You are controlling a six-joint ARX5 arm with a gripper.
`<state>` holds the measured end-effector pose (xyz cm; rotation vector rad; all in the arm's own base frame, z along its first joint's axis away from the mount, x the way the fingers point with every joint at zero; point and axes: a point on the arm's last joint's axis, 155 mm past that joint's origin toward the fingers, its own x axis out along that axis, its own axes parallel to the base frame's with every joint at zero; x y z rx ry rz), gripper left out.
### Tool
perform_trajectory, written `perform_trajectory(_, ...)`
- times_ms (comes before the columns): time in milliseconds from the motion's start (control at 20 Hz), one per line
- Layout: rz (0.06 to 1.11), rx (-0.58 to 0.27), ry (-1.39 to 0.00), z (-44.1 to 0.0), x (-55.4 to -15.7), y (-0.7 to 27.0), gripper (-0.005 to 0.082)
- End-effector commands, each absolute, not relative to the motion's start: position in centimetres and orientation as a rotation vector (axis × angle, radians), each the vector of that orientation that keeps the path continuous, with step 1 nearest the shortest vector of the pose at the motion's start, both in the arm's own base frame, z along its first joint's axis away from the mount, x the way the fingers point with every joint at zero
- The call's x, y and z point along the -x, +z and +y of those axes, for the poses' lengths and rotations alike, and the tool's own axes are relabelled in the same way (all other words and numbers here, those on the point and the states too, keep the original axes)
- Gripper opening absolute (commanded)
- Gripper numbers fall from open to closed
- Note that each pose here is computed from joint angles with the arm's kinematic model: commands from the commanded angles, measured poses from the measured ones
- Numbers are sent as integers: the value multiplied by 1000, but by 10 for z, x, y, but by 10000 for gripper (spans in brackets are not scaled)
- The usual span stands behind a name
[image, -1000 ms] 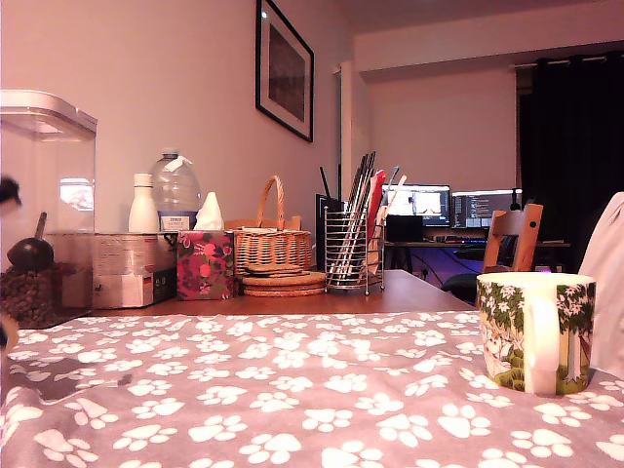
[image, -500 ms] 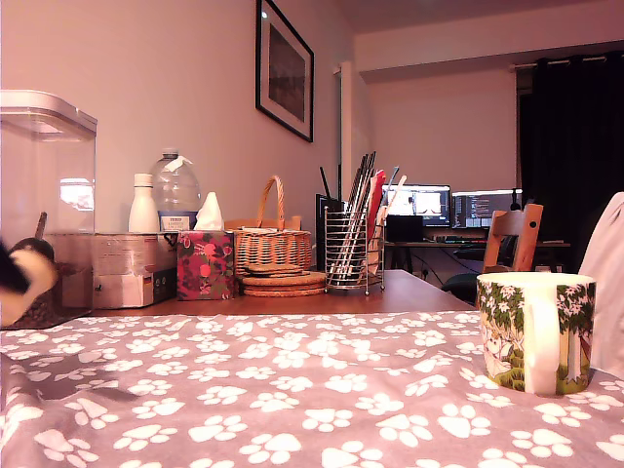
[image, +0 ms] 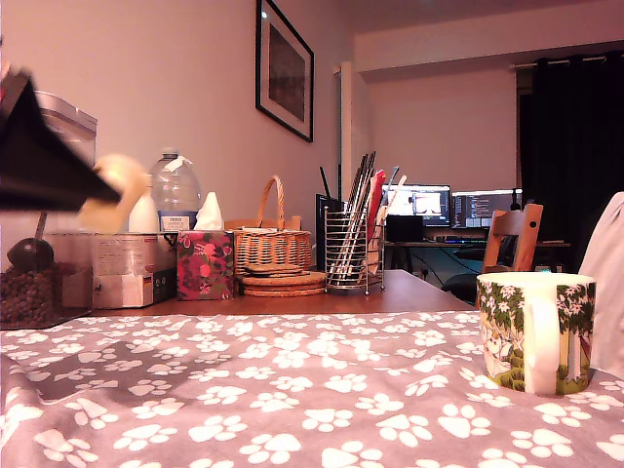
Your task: Pick up the coffee capsules on the table and drop them inside the coffee cup
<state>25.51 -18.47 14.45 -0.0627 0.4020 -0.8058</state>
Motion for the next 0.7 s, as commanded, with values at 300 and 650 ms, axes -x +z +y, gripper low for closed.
perform_trajectory(300, 297, 20, -901, -209, -247, 166, 110)
perform_trajectory(650, 265, 5, -1011, -244, -237, 164, 110)
